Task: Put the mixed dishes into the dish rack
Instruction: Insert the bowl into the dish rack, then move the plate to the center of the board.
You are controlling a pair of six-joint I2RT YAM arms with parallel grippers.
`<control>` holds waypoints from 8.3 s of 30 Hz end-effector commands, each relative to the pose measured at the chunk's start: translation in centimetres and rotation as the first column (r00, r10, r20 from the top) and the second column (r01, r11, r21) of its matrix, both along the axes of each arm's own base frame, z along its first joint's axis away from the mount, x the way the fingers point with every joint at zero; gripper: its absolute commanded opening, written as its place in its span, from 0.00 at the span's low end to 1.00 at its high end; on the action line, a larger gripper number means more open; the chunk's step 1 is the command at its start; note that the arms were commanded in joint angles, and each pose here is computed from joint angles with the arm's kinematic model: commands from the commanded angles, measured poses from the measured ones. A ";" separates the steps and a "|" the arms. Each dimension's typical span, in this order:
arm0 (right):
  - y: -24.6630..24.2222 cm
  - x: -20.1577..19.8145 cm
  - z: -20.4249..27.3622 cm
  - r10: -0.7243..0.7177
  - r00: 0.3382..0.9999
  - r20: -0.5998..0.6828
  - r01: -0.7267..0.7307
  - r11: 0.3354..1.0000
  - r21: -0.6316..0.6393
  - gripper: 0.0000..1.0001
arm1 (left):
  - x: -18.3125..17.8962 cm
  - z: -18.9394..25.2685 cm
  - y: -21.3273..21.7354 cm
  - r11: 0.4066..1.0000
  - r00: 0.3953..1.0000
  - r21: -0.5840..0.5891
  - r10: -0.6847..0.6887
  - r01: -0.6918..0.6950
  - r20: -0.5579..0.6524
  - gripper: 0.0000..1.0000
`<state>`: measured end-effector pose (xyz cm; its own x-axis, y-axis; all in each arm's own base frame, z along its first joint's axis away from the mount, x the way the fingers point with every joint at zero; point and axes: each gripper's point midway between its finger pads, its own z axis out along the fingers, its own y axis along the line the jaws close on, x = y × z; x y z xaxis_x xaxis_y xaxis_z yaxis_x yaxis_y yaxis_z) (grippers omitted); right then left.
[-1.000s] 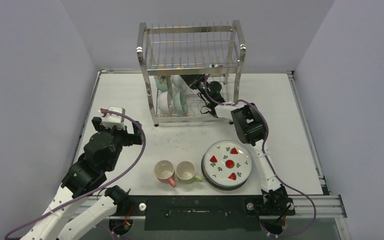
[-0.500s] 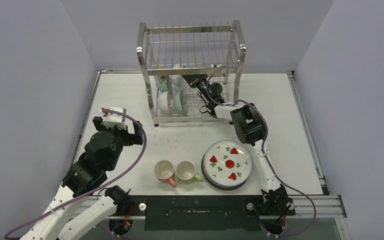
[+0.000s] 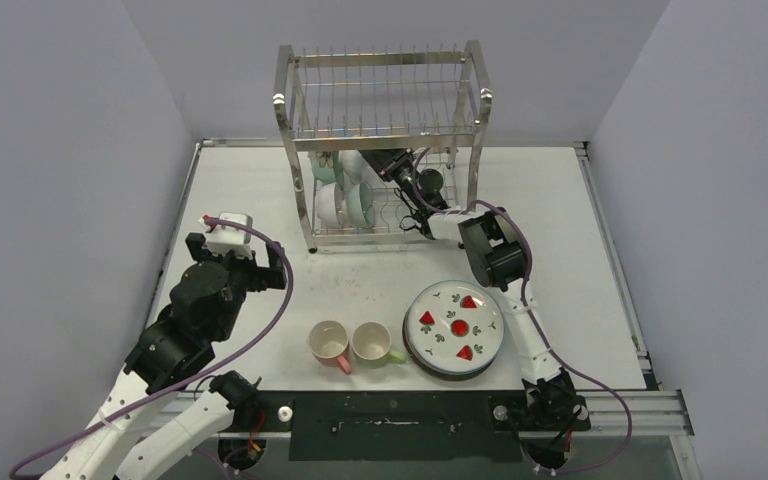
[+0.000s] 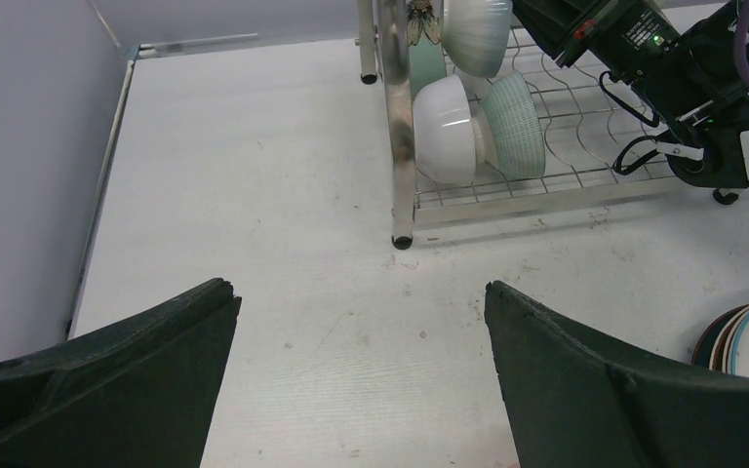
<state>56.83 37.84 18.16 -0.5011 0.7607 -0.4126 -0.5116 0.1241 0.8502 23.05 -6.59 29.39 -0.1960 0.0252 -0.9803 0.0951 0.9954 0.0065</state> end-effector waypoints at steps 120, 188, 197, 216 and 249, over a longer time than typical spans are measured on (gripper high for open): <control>-16.5 -22.2 3.1 -0.237 0.970 0.047 0.180 0.579 -0.795 0.61 | 1.6 -0.9 -1.1 1.000 0.999 0.012 -0.023 0.023 -0.042 0.97; -29.1 -41.3 -10.3 -0.708 0.630 -0.319 -0.236 0.218 -0.947 0.87 | -0.7 -7.6 -7.4 0.955 0.879 -0.115 -0.295 0.272 -0.374 0.97; -27.7 -42.5 -13.7 -0.679 0.550 -0.485 -0.216 0.446 -0.869 0.99 | -0.9 -7.6 -7.7 0.950 0.873 -0.141 -0.312 0.279 -0.375 0.97; -26.1 -42.1 -15.2 -0.621 0.498 -0.605 -0.082 0.661 -0.746 0.99 | -0.5 -8.3 -7.7 0.956 0.868 -0.126 -0.294 0.266 -0.399 0.97; -19.8 -31.7 -16.2 -0.497 0.706 -0.505 -0.064 0.666 -0.744 0.88 | 4.5 -10.7 -17.2 0.855 0.762 -0.448 -0.469 0.262 -0.448 0.97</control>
<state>25.17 17.70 3.27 -0.6439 0.5949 -0.4810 0.2904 0.7718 0.5657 24.78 -21.45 16.46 -0.7619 -0.0188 -0.6474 0.3262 0.8524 -0.4086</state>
